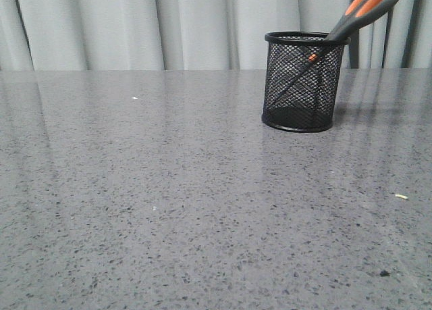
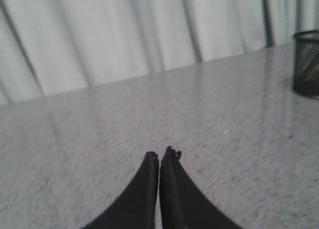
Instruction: Put scissors into bucket
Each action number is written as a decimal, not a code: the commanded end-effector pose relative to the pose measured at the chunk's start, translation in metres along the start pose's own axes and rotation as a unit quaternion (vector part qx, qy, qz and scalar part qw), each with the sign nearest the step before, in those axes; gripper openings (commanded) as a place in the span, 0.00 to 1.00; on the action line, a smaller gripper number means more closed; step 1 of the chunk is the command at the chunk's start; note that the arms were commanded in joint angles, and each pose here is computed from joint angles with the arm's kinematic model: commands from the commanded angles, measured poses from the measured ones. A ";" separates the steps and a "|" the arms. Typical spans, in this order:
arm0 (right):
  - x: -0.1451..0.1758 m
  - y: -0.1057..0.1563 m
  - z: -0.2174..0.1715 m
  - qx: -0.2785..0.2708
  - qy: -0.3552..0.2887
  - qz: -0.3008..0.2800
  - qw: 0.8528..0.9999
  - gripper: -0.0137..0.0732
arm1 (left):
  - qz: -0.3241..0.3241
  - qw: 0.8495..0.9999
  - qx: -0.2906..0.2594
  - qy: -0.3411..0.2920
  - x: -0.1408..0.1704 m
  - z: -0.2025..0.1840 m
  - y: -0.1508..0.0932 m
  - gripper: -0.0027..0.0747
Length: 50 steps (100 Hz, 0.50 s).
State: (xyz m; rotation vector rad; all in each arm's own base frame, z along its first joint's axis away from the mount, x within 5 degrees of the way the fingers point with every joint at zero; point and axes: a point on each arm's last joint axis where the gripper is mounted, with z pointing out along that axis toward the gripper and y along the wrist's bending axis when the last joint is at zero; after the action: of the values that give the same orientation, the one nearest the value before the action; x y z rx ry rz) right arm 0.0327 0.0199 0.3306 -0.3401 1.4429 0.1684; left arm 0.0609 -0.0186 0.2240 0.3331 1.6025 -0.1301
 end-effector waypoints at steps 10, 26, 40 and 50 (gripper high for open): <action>-0.013 -0.004 0.000 0.019 -0.039 0.000 0.999 0.10 | -0.013 0.997 -0.071 -0.028 0.007 -0.002 0.008 0.01; -0.013 -0.004 0.000 0.019 -0.039 0.000 0.999 0.10 | -0.053 0.994 -0.099 0.012 0.034 -0.006 0.007 0.01; -0.012 -0.004 0.000 0.019 -0.038 0.000 0.999 0.10 | -0.079 0.989 -0.100 0.076 0.050 -0.008 0.005 0.01; -0.012 -0.004 0.000 0.018 -0.036 0.000 0.999 0.10 | -0.080 0.989 -0.101 0.076 0.050 -0.008 0.005 0.01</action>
State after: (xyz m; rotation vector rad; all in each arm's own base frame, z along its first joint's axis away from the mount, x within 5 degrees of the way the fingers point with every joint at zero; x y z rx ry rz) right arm 0.0330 0.0198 0.3302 -0.3391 1.4429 0.1679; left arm 0.0534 -0.0056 0.1839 0.0821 1.8055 -0.0562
